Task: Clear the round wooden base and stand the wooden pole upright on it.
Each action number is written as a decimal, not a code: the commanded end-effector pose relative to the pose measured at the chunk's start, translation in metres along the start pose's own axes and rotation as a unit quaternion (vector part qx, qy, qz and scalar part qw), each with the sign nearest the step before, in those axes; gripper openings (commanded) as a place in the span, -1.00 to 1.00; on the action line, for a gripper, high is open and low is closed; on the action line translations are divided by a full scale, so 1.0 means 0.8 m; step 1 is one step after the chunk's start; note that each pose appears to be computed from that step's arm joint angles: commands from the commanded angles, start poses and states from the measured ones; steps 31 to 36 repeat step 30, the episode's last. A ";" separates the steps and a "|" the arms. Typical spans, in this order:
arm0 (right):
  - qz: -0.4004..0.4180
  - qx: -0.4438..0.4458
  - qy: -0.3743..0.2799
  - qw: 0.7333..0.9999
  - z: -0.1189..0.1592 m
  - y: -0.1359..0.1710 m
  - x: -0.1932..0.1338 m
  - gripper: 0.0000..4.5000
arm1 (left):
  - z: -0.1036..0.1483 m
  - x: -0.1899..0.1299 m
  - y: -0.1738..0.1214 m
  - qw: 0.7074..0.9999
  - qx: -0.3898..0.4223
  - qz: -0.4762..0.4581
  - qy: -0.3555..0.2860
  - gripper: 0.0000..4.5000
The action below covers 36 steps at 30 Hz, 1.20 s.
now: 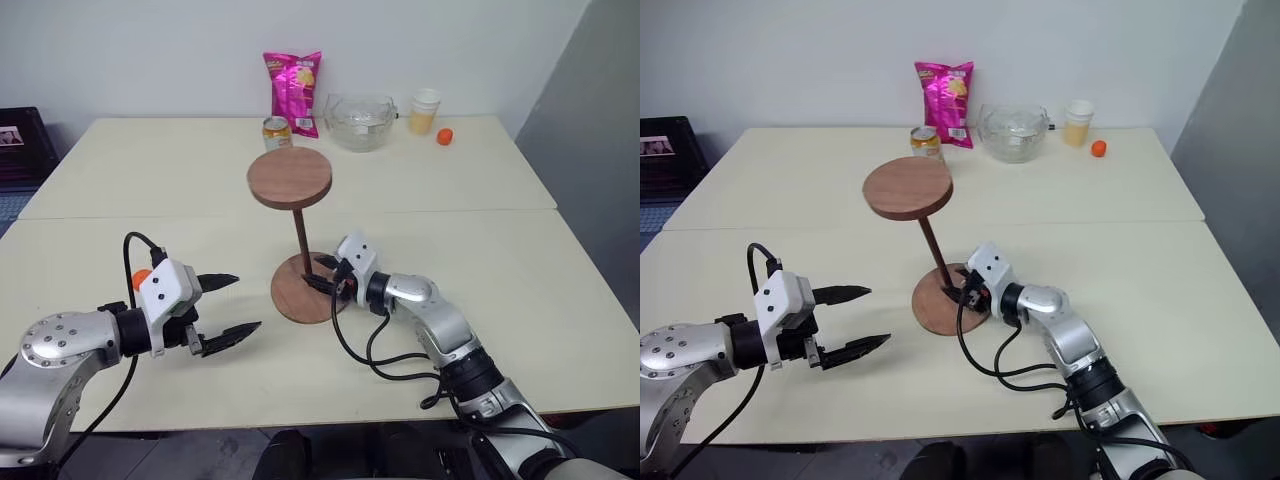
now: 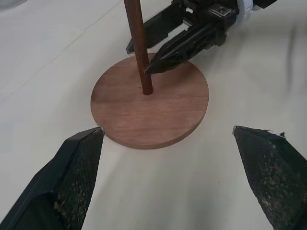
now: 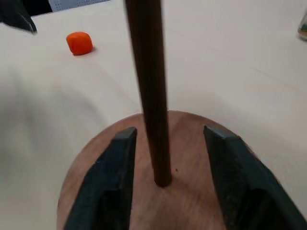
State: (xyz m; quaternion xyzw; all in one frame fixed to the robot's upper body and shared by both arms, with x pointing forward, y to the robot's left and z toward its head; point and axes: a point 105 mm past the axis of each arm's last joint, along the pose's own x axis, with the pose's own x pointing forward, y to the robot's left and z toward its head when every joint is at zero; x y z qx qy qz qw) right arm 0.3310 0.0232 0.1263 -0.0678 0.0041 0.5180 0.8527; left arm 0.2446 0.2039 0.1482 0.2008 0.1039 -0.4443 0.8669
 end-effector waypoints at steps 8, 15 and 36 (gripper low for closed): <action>0.042 -0.035 -0.031 0.998 0.034 0.005 -0.019 0.99 | 0.015 -0.002 0.010 1.000 0.008 0.019 -0.014 1.00; 0.087 -0.107 0.010 0.990 0.042 -0.008 -0.088 0.99 | 0.012 -0.012 0.031 0.997 -0.002 0.070 0.020 1.00; 0.076 -0.136 0.099 0.983 0.065 -0.033 -0.231 0.99 | 0.005 -0.033 0.046 0.995 -0.002 0.089 0.040 1.00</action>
